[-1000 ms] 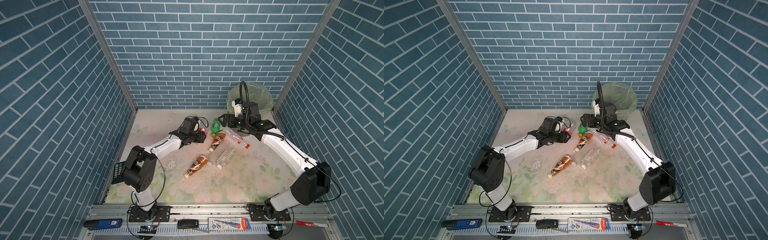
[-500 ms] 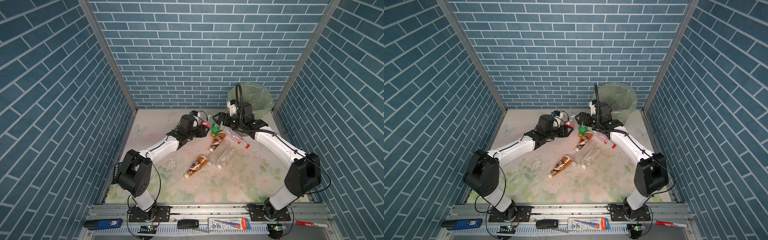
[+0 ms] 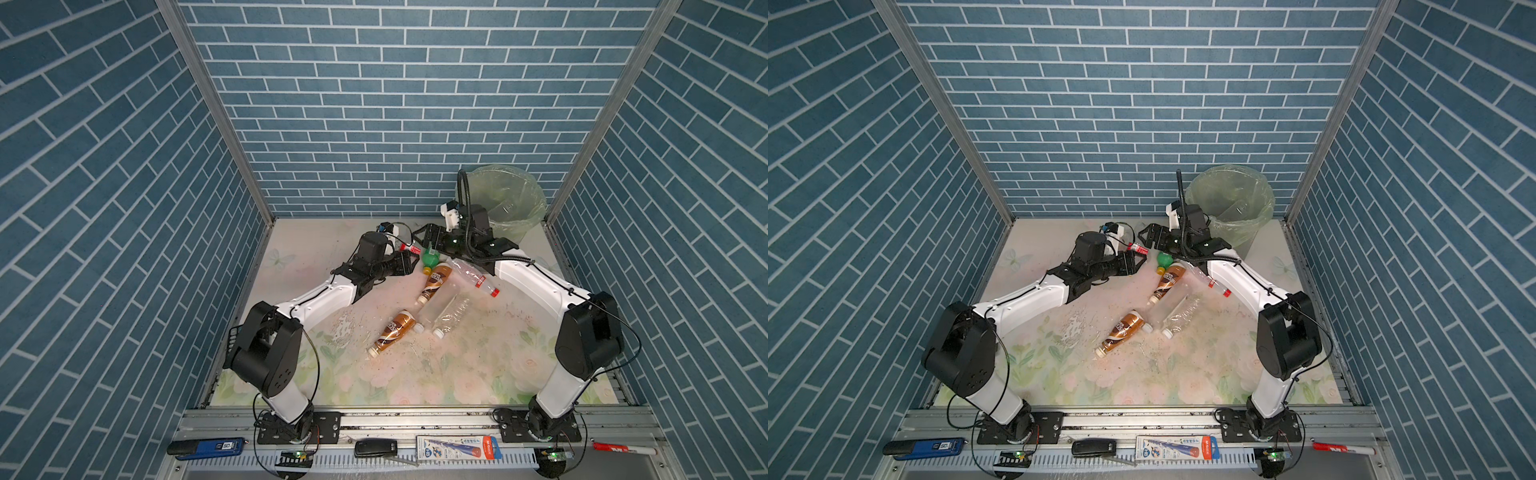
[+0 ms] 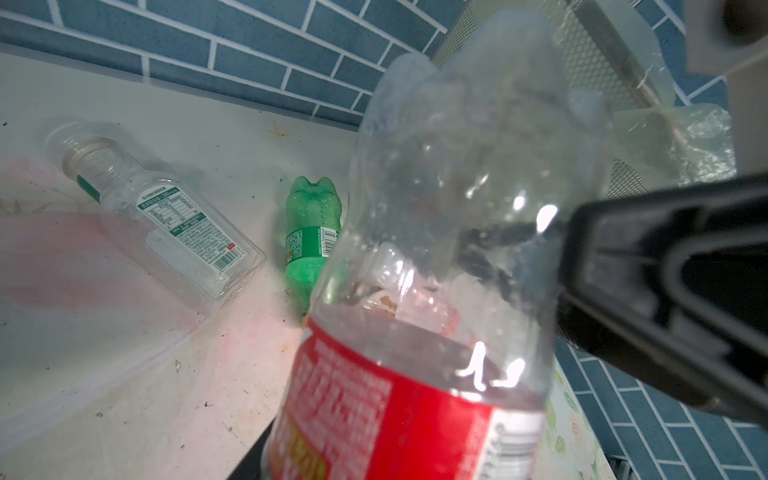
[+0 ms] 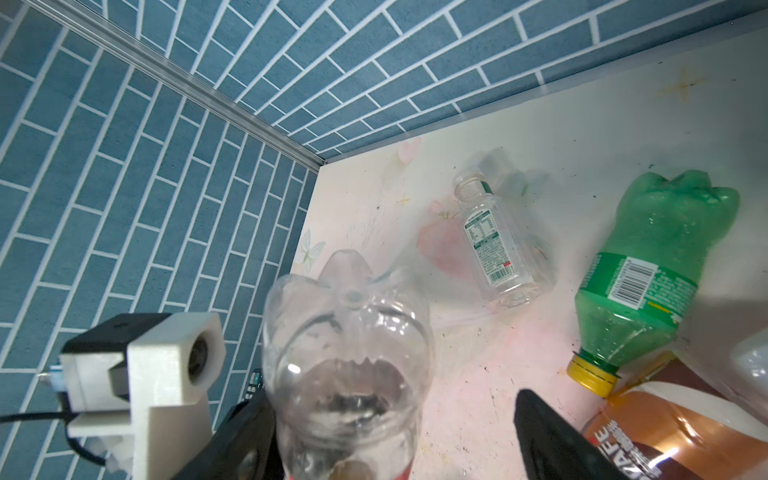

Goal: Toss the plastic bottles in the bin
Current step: 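Close the right gripper on the red-labelled bottle's top while the left gripper holds it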

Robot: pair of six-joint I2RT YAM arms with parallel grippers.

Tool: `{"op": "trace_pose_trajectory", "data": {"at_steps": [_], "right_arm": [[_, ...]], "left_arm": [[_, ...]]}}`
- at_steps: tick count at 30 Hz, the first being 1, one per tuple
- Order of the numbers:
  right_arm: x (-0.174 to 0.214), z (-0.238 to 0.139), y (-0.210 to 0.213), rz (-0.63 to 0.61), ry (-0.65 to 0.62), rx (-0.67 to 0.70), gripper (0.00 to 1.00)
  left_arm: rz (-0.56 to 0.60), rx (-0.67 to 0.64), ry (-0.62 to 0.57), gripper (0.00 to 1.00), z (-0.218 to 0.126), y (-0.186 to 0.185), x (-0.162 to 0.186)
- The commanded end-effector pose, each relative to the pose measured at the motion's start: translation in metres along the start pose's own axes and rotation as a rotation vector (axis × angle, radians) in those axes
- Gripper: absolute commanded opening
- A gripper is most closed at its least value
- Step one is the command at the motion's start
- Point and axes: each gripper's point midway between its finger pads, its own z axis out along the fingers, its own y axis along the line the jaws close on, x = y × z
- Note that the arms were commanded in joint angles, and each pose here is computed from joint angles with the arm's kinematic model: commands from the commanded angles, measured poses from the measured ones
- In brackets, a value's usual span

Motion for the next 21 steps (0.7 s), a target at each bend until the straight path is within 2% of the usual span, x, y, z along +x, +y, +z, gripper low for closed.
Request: {"op": "trace_pose_trajectory", "data": {"at_steps": [1, 13, 21], "right_arm": [[-0.021, 0.002, 0.021, 0.023, -0.049, -0.057, 0.86], [-0.017, 0.026, 0.027, 0.062, -0.025, -0.081, 0.73], [-0.014, 0.034, 0.025, 0.069, -0.014, -0.076, 0.55]], "left_arm": [[0.007, 0.048, -0.046, 0.56, -0.010, -0.015, -0.011], [0.006, 0.086, -0.064, 0.56, -0.014, -0.027, -0.014], [0.011, 0.085, -0.063, 0.56, -0.016, -0.027, -0.014]]}}
